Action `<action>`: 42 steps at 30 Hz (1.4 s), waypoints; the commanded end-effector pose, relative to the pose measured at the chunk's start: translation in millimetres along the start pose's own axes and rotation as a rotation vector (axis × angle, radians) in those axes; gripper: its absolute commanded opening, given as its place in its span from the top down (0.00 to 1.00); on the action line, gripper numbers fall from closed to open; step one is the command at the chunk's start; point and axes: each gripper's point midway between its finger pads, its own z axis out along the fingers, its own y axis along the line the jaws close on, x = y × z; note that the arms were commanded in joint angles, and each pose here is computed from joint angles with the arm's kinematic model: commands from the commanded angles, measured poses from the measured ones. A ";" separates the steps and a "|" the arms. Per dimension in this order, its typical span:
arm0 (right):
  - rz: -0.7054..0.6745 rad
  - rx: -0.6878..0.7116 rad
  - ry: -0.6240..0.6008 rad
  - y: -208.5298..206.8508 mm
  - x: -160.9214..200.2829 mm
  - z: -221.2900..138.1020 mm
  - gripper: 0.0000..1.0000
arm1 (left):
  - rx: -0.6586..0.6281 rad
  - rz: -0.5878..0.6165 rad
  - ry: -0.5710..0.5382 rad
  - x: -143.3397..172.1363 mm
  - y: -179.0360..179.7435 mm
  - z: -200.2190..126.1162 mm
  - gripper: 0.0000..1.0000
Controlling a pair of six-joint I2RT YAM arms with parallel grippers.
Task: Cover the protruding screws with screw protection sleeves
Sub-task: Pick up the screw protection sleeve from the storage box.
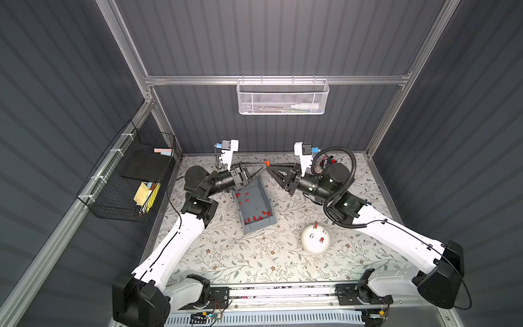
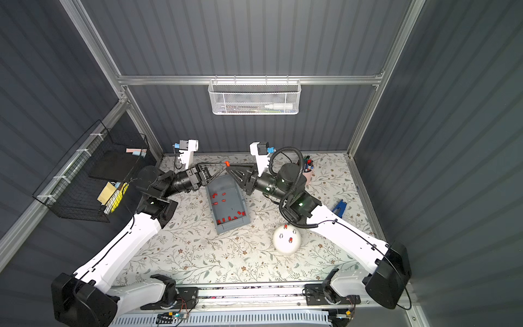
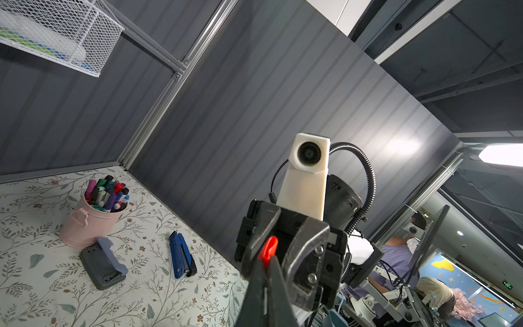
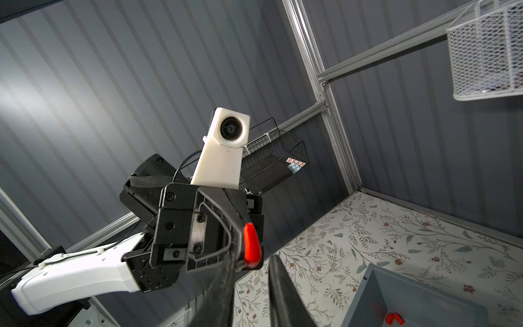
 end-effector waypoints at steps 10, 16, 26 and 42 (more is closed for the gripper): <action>-0.027 -0.047 -0.032 12.2 -11.2 1.6 0.96 | 0.043 0.035 -0.008 -8.4 -17.4 1.3 1.00; -0.032 -0.045 -0.040 12.5 -14.0 0.8 1.00 | 0.041 0.033 -0.010 -9.5 -16.0 2.2 1.00; -0.046 -0.051 -0.035 17.5 -18.0 -1.7 1.00 | 0.036 0.041 -0.002 -8.3 -17.8 1.3 0.95; -0.027 0.010 0.132 26.9 0.0 -34.1 1.00 | -0.068 0.217 0.304 55.0 -41.8 -32.5 0.39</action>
